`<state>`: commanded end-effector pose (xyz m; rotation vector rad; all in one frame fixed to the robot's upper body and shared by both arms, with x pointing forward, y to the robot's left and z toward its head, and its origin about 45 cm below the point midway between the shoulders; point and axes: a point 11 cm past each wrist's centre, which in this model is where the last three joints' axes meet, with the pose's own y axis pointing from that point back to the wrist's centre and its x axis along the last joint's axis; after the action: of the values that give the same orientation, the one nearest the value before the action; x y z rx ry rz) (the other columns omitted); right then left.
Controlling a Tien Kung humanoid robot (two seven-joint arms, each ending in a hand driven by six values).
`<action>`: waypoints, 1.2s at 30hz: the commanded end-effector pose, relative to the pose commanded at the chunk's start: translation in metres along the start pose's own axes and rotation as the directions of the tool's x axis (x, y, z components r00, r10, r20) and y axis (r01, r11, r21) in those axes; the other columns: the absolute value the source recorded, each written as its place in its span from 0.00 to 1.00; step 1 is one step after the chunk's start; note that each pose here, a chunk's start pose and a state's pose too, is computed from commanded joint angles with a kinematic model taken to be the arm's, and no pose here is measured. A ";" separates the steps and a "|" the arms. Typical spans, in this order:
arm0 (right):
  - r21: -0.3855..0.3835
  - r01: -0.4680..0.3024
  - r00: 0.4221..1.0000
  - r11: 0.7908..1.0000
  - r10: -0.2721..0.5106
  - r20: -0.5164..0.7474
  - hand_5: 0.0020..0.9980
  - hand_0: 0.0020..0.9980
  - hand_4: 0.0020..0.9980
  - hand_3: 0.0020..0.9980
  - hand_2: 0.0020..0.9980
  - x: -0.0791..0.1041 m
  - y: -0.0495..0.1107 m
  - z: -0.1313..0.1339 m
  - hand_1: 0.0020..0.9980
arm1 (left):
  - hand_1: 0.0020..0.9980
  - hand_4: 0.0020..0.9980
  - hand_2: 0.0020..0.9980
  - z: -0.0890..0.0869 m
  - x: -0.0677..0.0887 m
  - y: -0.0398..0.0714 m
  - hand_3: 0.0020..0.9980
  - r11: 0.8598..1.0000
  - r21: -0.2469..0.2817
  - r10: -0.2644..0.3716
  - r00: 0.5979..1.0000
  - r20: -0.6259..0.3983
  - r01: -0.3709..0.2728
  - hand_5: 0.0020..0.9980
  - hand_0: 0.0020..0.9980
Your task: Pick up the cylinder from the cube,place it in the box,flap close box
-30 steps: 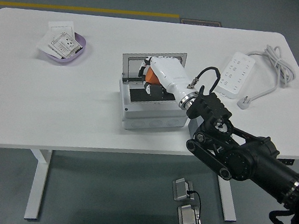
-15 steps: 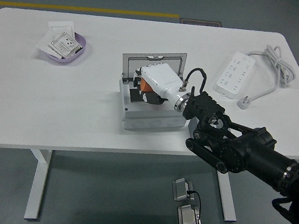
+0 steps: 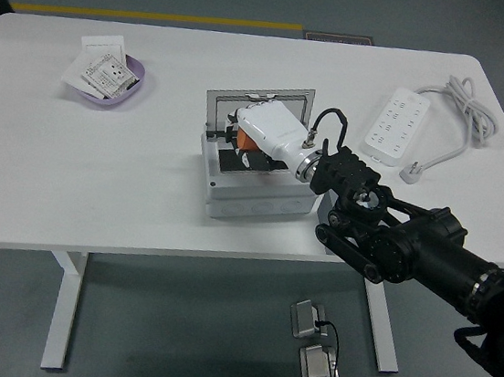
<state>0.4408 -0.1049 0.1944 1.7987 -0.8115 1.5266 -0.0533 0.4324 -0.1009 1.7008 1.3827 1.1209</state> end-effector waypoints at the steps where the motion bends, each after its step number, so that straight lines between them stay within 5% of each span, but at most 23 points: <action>1: 0.002 0.002 1.000 1.000 -0.002 0.000 0.00 0.33 0.16 0.54 0.46 -0.001 0.000 0.000 0.31 | 0.78 0.70 0.75 0.000 0.000 0.000 0.59 1.000 0.000 0.000 1.000 0.000 0.000 0.08 0.78; 4: 0.005 0.005 1.000 1.000 -0.005 0.000 0.00 0.33 0.16 0.54 0.46 -0.002 0.001 -0.001 0.31 | 0.78 0.70 0.75 0.001 0.000 0.000 0.59 1.000 -0.001 0.000 1.000 0.001 0.000 0.08 0.78; 5: 0.006 0.005 1.000 1.000 -0.005 -0.001 0.11 0.37 0.44 0.67 0.59 -0.002 0.001 -0.001 0.44 | 0.78 0.70 0.75 0.001 0.000 0.000 0.59 1.000 -0.002 0.000 1.000 0.002 0.000 0.08 0.78; 10: 0.005 0.008 1.000 1.000 -0.008 -0.010 0.11 0.37 0.44 0.67 0.59 -0.003 0.002 0.001 0.44 | 0.78 0.70 0.75 0.001 0.000 0.000 0.59 1.000 -0.002 0.000 1.000 0.004 0.000 0.08 0.78; 11: 0.005 0.008 1.000 1.000 -0.008 -0.012 0.08 0.57 0.65 0.70 0.62 -0.003 0.002 0.002 0.56 | 0.78 0.70 0.75 0.001 0.000 0.000 0.59 1.000 -0.003 0.000 1.000 0.004 0.000 0.08 0.78; 16: 0.005 0.013 1.000 1.000 -0.013 -0.019 0.08 0.57 0.65 0.70 0.62 -0.005 0.004 0.004 0.56 | 0.78 0.70 0.75 0.001 0.000 0.000 0.59 1.000 -0.003 0.001 1.000 0.006 -0.001 0.08 0.78; 17: 0.005 0.015 1.000 1.000 -0.015 -0.021 0.09 0.68 0.68 0.72 0.65 -0.005 0.004 0.004 0.63 | 0.78 0.70 0.75 0.001 0.000 0.000 0.59 1.000 -0.003 0.000 1.000 0.007 0.000 0.08 0.78; 29: 0.001 0.028 0.999 1.000 -0.028 -0.035 0.08 0.73 0.71 0.75 0.66 -0.009 0.008 0.010 0.65 | 0.78 0.70 0.75 0.004 -0.001 0.001 0.59 1.000 -0.006 -0.007 1.000 0.016 0.007 0.08 0.78; 36: -0.021 0.000 0.997 1.000 0.002 0.084 0.08 0.74 0.71 0.76 0.66 -0.005 0.017 0.013 0.65 | 0.78 0.70 0.75 -0.001 -0.004 -0.001 0.59 1.000 0.002 -0.014 1.000 0.012 0.014 0.08 0.78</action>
<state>0.4346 -0.1247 0.1893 1.8578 -0.8652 1.4468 -0.0548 0.4287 -0.1020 1.6940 1.3866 1.1006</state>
